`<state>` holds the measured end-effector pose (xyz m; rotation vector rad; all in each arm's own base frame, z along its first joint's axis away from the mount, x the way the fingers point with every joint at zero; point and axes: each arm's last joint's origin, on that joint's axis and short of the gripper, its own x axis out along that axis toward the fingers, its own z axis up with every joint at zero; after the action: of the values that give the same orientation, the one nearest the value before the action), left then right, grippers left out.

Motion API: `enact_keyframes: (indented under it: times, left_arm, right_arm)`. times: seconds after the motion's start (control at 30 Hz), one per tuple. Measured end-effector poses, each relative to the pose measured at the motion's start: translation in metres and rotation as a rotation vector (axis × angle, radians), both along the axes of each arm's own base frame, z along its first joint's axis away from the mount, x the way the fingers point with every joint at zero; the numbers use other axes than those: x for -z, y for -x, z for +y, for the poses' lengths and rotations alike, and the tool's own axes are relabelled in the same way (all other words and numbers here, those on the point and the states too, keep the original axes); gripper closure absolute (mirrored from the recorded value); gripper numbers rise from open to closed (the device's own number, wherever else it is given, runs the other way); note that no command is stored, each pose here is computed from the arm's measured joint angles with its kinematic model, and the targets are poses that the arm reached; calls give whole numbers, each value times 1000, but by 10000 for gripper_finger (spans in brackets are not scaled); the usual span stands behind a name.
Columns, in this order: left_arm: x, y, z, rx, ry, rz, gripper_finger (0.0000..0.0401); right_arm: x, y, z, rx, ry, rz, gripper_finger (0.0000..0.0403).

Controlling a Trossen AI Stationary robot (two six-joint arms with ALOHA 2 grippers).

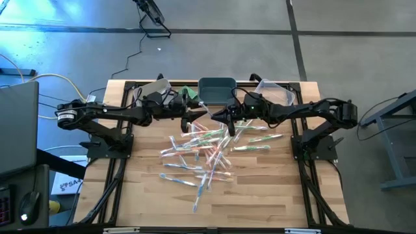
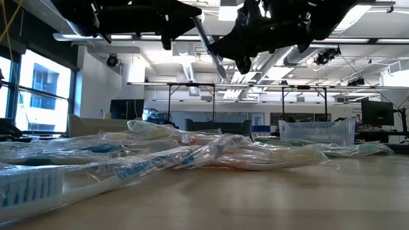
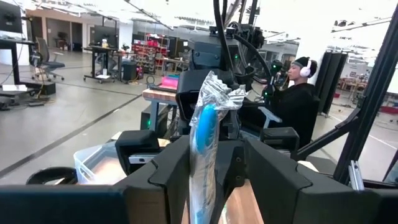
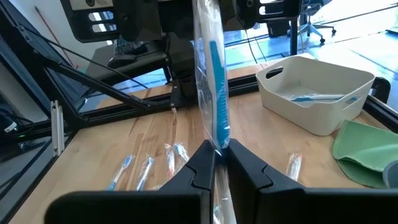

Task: Pick & Place Toothbrushes
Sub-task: Put the blue toothbrush into the gray bin

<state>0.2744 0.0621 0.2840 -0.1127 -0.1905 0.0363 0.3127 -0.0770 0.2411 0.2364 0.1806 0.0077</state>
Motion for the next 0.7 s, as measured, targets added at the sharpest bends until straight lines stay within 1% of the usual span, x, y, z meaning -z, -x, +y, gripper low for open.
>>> enact_keyframes:
  times: [0.53, 0.7]
  left_arm:
    - [0, 0, 0, -2, 1, 2, 251]
    - [2, 0, 1, -27, 20, 24, 251]
  right_arm:
    - [0, 0, 0, 4, 0, 1, 387]
    - [0, 0, 0, 5, -2, 3, 387]
